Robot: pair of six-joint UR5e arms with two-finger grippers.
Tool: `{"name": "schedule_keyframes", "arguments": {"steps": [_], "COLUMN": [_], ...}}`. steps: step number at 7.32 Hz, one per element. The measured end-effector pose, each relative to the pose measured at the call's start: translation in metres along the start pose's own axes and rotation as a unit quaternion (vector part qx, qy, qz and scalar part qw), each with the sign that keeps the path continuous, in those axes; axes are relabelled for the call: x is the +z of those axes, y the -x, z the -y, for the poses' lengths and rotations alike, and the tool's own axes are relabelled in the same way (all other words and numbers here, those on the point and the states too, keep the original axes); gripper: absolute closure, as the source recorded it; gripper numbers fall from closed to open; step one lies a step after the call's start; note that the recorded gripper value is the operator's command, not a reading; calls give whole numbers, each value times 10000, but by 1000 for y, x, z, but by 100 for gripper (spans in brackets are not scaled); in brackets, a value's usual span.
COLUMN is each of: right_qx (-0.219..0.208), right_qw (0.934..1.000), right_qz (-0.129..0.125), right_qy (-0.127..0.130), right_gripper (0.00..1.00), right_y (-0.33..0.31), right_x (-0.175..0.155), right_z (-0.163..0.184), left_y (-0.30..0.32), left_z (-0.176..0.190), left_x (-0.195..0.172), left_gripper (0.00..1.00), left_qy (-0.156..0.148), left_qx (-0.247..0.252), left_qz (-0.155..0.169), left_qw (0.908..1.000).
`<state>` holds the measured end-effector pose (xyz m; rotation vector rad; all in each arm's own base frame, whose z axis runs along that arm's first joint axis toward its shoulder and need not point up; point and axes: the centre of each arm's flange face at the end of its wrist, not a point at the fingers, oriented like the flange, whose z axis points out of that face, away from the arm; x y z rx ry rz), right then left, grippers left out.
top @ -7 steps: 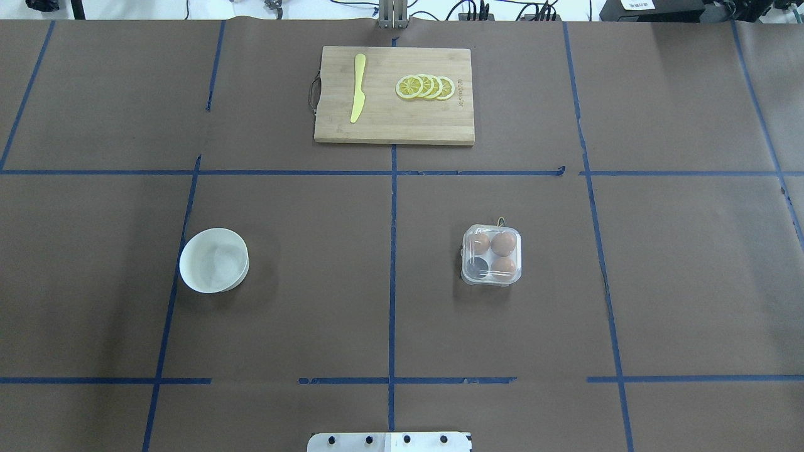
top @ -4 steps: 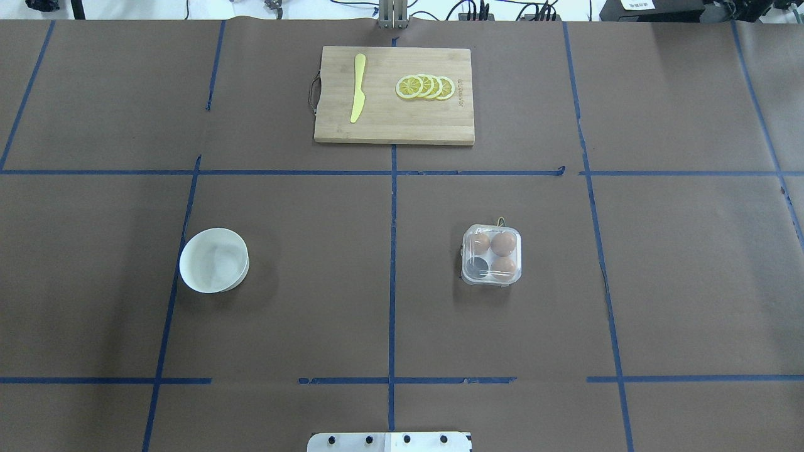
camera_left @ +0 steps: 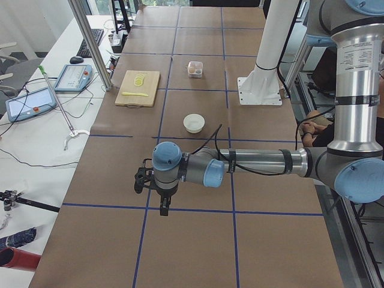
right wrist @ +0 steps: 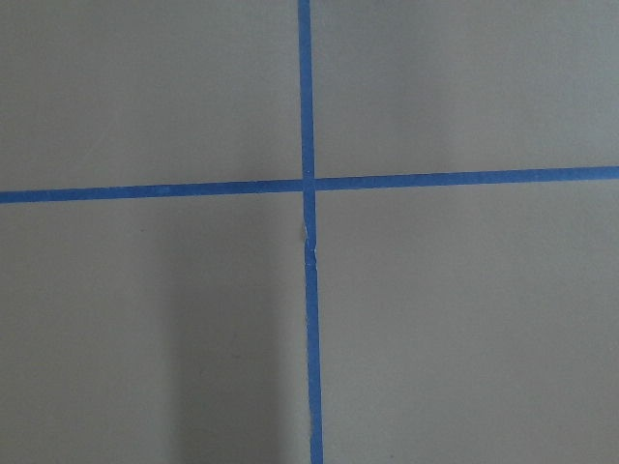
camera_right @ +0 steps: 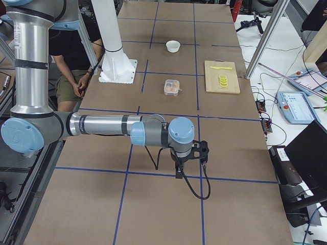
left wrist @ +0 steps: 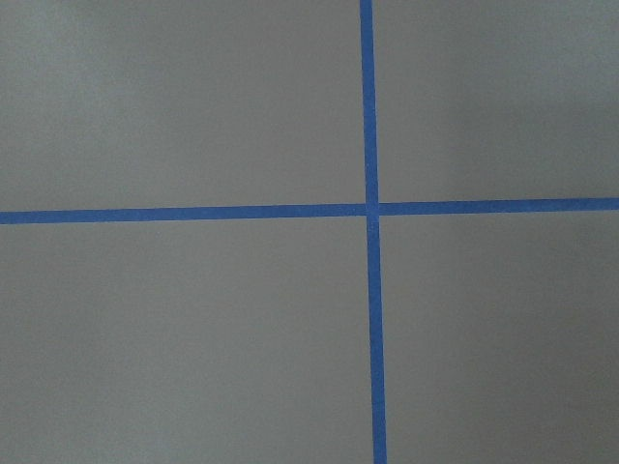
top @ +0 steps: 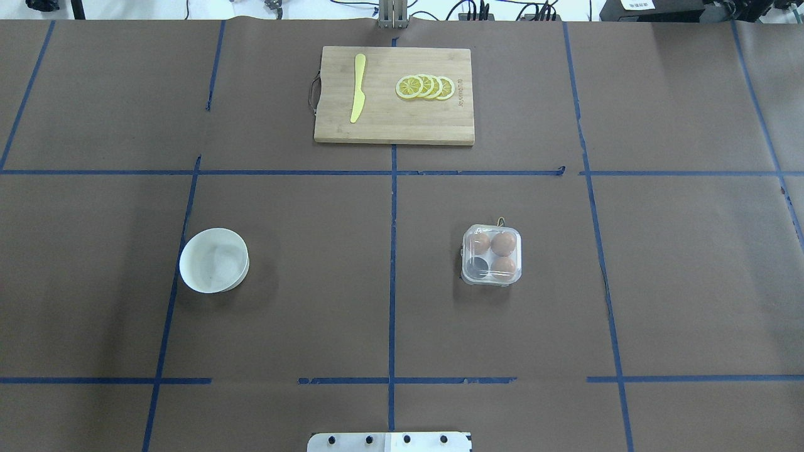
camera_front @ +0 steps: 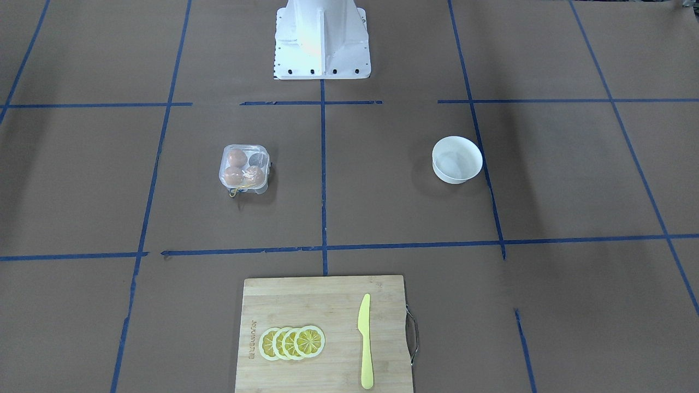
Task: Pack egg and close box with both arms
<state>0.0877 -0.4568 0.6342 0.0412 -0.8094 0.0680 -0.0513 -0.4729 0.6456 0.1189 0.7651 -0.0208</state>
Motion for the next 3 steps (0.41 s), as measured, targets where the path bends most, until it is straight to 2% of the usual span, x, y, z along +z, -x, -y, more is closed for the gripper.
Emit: {"name": "schedule_keyframes", "arguments": {"steps": [3], "right_qx": [-9], "right_qw": [10000], "right_qz": [7], "right_qy": [-9], "right_gripper": [0], "right_y": [1], "right_x": [-1], "right_z": [0], "left_y": [0], "left_z": [0], "left_x": [0], "left_gripper": [0], "left_qy": [-3], "left_qx": [7], "left_qz": [0], "left_qw": [10000]}}
